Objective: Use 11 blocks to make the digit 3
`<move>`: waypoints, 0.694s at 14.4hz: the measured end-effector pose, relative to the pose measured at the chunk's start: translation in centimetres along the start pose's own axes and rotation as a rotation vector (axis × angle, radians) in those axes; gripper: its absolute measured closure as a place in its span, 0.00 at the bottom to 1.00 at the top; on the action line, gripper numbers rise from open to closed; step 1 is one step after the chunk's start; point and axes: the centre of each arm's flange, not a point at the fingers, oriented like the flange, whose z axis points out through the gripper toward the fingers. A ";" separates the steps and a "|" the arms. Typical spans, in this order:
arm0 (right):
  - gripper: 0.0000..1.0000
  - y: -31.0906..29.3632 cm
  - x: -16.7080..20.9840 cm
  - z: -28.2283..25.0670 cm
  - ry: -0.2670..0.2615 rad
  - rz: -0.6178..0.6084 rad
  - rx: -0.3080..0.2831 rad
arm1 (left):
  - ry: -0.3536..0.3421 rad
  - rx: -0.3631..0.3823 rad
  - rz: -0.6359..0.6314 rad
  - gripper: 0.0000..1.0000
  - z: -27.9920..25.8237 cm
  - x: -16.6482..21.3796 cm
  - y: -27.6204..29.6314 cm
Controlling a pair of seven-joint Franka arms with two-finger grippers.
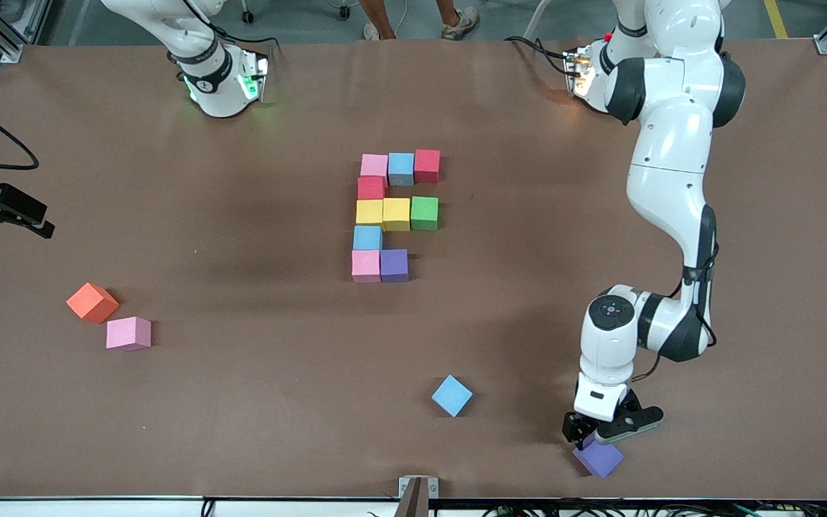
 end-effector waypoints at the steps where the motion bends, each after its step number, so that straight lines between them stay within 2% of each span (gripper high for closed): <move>1: 0.00 0.0 0.0 0.0 0.000 0.000 0.000 | 0.006 -0.006 -0.010 0.00 -0.1 0.2 0.1; 4: 0.00 0.1 0.0 0.0 0.000 0.001 0.000 | 0.017 -0.015 -0.043 0.00 -0.4 0.6 0.2; 8: 0.00 0.1 0.1 0.3 -0.004 0.002 0.000 | 0.044 -0.082 -0.207 0.00 -1.0 1.5 0.2; 10: 0.00 0.1 0.2 0.5 -0.008 0.002 0.000 | 0.049 -0.092 -0.264 0.00 -0.9 2.0 -0.5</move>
